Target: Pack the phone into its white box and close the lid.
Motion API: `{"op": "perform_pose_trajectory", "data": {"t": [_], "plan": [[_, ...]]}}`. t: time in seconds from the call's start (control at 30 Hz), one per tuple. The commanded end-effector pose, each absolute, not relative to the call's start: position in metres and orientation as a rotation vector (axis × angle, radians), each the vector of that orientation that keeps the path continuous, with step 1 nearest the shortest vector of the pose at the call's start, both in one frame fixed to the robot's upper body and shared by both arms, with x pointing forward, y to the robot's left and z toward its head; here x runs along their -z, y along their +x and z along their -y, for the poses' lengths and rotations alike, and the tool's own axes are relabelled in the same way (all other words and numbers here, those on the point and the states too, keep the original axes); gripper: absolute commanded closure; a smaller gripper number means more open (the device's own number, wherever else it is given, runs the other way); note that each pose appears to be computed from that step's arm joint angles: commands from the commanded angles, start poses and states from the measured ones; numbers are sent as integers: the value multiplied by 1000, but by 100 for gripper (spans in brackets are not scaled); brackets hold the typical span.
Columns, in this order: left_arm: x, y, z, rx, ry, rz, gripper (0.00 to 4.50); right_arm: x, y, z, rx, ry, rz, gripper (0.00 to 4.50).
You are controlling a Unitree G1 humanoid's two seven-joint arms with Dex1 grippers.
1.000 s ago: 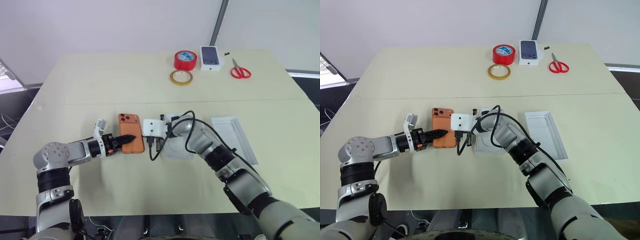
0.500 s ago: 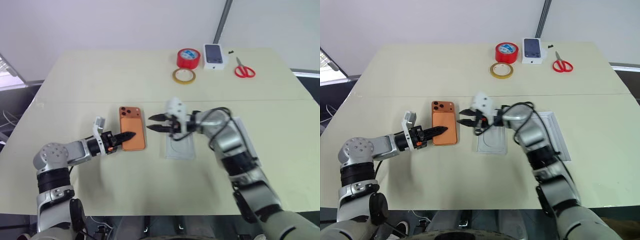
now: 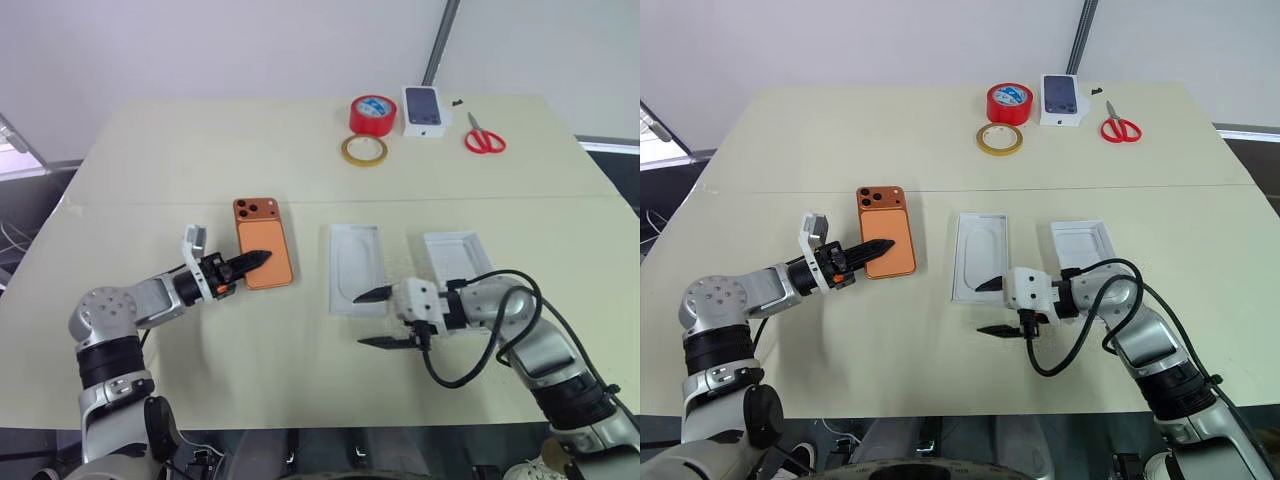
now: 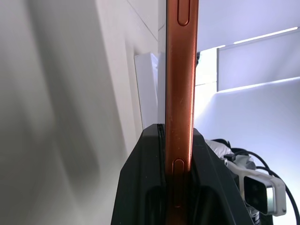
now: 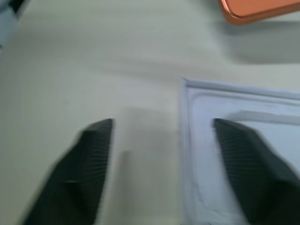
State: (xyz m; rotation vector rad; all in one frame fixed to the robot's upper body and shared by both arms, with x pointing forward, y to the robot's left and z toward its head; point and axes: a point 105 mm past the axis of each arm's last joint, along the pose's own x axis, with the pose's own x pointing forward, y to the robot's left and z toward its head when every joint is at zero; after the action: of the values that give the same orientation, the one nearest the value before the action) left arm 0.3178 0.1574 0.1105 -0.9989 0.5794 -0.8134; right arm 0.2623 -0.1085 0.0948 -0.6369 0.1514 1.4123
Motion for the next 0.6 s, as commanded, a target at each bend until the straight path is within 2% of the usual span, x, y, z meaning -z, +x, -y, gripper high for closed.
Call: {"op": "perform_pose_trajectory", "data": {"t": [0.03,0.43,0.53,0.57,0.6], "plan": [[-129,320,-151,873,-960,-522,450,-101,266,107,-1387,-689,-96,299],[-132,319,-149,886,-948,-522,450,-89,267,107,-1387,-679,-128,299],[-133,318,-147,891,-950,-523,450,-89,267,105,-1392,-666,-132,388],[-134,318,-146,895,-956,-526,450,-89,267,104,-1395,-665,-131,435],[-137,318,-145,905,-962,-520,450,-90,266,102,-1402,-663,-130,447]]}}
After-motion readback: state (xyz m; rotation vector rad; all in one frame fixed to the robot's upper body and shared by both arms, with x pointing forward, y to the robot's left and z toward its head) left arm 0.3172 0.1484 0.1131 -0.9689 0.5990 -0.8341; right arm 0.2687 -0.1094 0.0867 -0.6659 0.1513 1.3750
